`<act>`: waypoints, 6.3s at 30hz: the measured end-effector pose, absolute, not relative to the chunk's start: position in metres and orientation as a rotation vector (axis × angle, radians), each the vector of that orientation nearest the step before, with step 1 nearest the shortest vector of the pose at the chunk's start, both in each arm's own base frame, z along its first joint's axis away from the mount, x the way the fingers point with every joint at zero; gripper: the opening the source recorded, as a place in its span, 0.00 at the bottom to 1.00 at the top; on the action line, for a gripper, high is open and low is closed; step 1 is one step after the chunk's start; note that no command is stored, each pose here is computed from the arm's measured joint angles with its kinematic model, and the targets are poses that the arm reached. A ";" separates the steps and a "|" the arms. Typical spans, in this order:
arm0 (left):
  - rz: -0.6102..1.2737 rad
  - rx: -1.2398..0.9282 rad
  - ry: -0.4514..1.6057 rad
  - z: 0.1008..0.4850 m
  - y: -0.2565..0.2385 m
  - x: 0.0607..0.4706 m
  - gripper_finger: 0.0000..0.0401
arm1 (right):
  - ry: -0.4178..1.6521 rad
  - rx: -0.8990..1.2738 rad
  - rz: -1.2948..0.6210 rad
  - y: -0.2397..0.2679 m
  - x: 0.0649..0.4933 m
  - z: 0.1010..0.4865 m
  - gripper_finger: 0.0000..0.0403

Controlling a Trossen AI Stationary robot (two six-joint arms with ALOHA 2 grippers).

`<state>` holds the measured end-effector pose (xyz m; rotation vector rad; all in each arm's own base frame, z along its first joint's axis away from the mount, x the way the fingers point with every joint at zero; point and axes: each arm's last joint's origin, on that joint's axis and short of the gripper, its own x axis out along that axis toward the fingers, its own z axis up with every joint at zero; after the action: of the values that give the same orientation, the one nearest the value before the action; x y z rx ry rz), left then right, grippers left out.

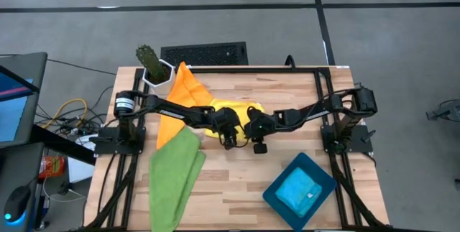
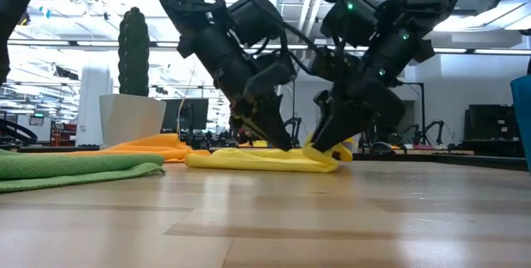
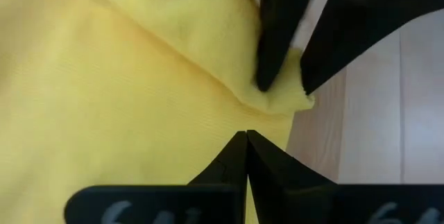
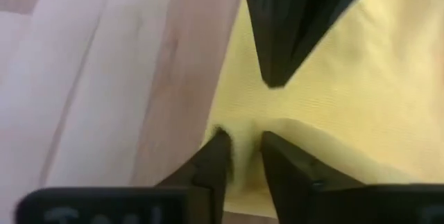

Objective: Fold microfiber towels
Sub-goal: Fold the yellow microfiber towel

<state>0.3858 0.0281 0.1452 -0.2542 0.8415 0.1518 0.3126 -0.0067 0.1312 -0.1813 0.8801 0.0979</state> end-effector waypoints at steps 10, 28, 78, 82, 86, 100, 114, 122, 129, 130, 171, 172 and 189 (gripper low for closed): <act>0.170 -0.254 0.780 0.170 0.028 0.381 0.00 | 0.890 -0.183 0.093 -0.011 0.313 0.126 0.50; 0.187 -0.264 0.778 0.175 0.028 0.379 0.00 | 0.819 -0.211 0.066 -0.022 0.312 0.186 0.50; 0.223 -0.269 0.834 0.171 0.028 0.375 0.00 | 1.089 -0.004 0.126 -0.026 0.252 0.205 0.43; 0.240 -0.262 0.831 0.171 0.029 0.375 0.00 | 1.123 0.004 0.141 -0.019 0.236 0.175 0.39; 0.248 -0.260 0.829 0.171 0.029 0.375 0.00 | 1.076 -0.045 0.096 -0.020 0.239 0.153 0.35; 0.246 -0.267 0.836 0.170 0.029 0.375 0.00 | 0.973 -0.178 -0.004 -0.062 0.275 0.163 0.29; 0.243 -0.252 0.834 0.170 0.029 0.375 0.00 | 0.973 -0.213 0.023 -0.069 0.304 0.134 0.29; 0.222 -0.256 0.770 0.174 0.029 0.380 0.00 | 0.901 -0.247 -0.009 -0.078 0.319 0.177 0.29; 0.229 -0.184 0.696 0.177 0.033 0.384 0.00 | 0.893 -0.215 -0.065 -0.089 0.300 0.208 0.29; 0.231 -0.182 0.696 0.177 0.034 0.384 0.00 | 0.920 -0.194 -0.069 -0.091 0.294 0.210 0.29; 0.186 -0.403 0.698 0.119 0.026 0.379 0.00 | 0.993 -0.145 -0.092 -0.085 0.281 0.148 0.29; 0.187 -0.403 0.696 0.120 0.026 0.379 0.00 | 0.985 -0.153 -0.091 -0.086 0.283 0.149 0.29; 0.163 -0.432 0.732 0.118 0.024 0.377 0.00 | 0.772 -0.176 -0.195 -0.109 0.284 0.180 0.29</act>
<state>0.3768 0.0244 0.1180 -0.4321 0.7322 0.1635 0.2845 -0.1090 0.1805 -0.1763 0.7719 -0.1954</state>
